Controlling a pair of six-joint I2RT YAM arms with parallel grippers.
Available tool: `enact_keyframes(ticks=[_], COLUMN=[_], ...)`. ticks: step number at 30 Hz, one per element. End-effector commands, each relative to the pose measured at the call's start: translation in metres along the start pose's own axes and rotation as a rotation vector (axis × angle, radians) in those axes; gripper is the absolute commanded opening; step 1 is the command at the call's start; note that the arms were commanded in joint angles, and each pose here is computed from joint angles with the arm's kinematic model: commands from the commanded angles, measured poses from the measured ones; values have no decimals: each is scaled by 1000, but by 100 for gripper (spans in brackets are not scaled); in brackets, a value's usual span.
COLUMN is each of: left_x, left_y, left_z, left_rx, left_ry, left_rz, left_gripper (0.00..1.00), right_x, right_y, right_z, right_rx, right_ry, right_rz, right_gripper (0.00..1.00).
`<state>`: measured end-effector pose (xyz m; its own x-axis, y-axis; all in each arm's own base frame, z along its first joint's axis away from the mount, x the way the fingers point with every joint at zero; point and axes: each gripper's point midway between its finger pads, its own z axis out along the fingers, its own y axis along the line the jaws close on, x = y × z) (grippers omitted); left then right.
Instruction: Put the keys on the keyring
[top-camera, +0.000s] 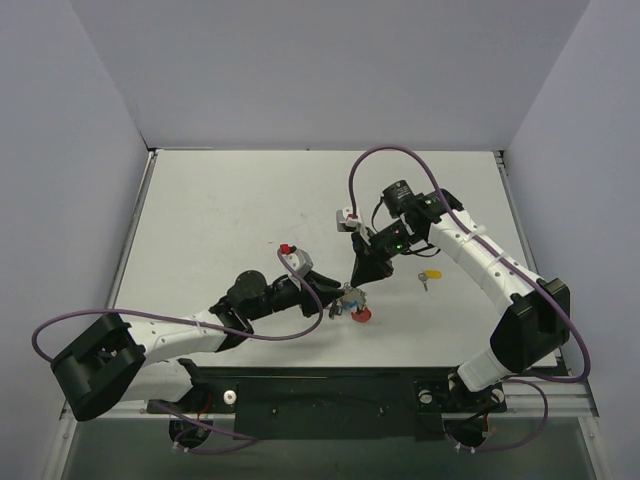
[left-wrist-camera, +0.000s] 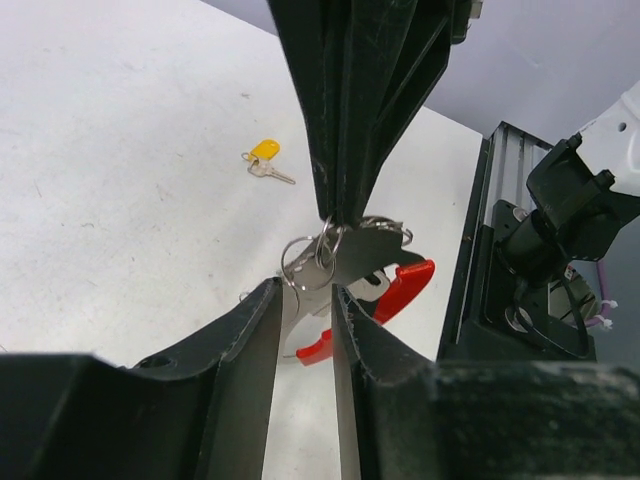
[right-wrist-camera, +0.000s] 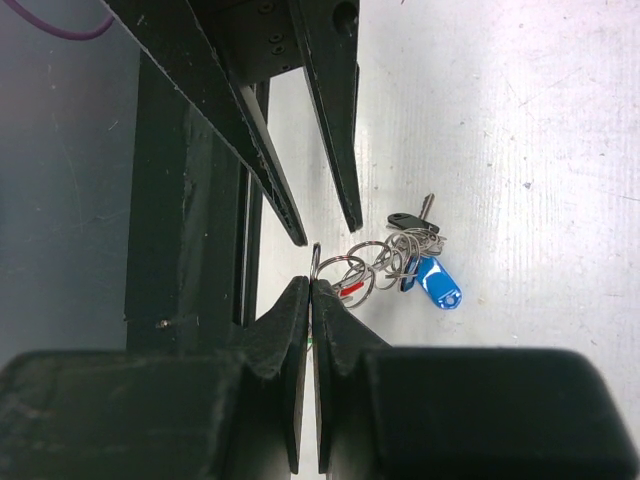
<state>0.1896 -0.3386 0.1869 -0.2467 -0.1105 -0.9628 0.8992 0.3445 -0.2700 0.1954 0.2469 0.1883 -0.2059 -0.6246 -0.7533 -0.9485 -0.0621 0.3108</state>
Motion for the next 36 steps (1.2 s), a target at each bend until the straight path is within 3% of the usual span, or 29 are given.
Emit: enact_keyframes(ticks=[1, 7, 13, 19, 27, 36], left_x=[-10, -7, 3, -10, -35, -12], left_y=[-2, -5, -15, -19, -17, 14], left_z=[-4, -2, 1, -2, 8, 9], left_rx=[-18, -26, -3, -5, -138, -369], left_ry=[-72, -91, -33, -63, -126, -58], left_rz=[-95, -138, -2, 48, -142, -251], left_gripper=[36, 37, 38, 39, 43, 41], right_x=[-10, -10, -9, -10, -20, -28], right_y=[9, 7, 0, -14, -43, -52], right_z=[-6, -4, -2, 1, 2, 8], right_rx=[-27, -23, 3, 57, 213, 275], right_ry=[-46, -51, -51, -59, -131, -162], right_rz=[20, 30, 58, 113, 248, 312], right_gripper=[0, 0, 0, 0, 0, 0])
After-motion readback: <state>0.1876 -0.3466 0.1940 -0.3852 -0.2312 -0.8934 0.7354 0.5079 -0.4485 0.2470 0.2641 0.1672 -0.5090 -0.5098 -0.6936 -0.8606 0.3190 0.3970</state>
